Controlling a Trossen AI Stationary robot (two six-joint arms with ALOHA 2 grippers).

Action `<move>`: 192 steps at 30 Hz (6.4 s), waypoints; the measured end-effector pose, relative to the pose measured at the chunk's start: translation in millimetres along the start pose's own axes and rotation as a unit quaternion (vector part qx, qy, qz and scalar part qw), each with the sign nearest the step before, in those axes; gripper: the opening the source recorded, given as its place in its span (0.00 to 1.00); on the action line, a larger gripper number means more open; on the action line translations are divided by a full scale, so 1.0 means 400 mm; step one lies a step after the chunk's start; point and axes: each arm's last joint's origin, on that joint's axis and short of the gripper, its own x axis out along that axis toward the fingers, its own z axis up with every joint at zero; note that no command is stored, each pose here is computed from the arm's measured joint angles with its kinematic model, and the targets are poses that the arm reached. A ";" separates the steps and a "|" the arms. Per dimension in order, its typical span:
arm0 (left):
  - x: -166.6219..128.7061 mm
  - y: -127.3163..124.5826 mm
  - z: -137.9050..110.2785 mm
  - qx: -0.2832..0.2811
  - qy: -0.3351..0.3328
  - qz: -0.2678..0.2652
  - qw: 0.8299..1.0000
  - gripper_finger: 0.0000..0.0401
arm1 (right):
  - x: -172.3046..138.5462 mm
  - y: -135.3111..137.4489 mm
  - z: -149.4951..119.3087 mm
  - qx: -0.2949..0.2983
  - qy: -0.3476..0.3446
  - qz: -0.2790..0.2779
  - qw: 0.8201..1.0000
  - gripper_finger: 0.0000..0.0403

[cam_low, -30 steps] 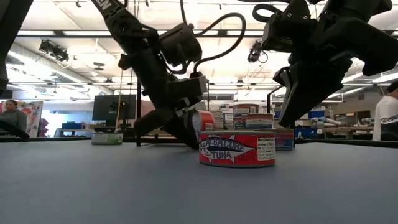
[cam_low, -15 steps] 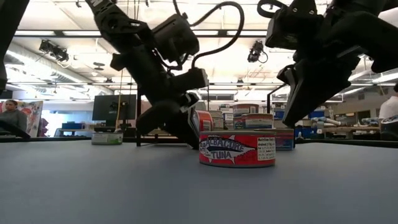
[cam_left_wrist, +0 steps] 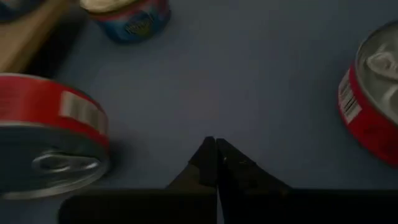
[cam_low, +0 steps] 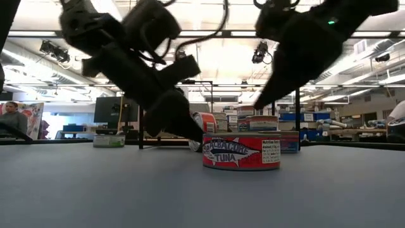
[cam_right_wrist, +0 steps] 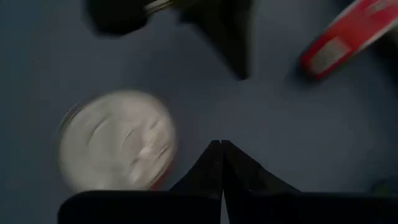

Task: Stack canned seafood by type on shelf
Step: Put the red tuna can aligned with the stacked red tuna can on the shelf, then put the tuna can aligned with the stacked red tuna can on the shelf

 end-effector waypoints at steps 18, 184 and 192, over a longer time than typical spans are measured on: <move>-0.116 0.043 -0.086 -0.100 -0.088 0.035 0.991 0.04 | 0.182 -0.154 0.035 0.013 -0.010 -0.088 0.996 0.02; -0.027 0.191 -0.064 0.180 0.101 0.060 0.977 0.22 | 0.230 -0.194 0.072 0.000 -0.059 0.003 0.998 0.02; -0.022 0.188 -0.031 0.221 0.110 0.052 0.968 0.02 | 0.230 -0.194 0.072 -0.001 -0.059 0.003 0.998 0.02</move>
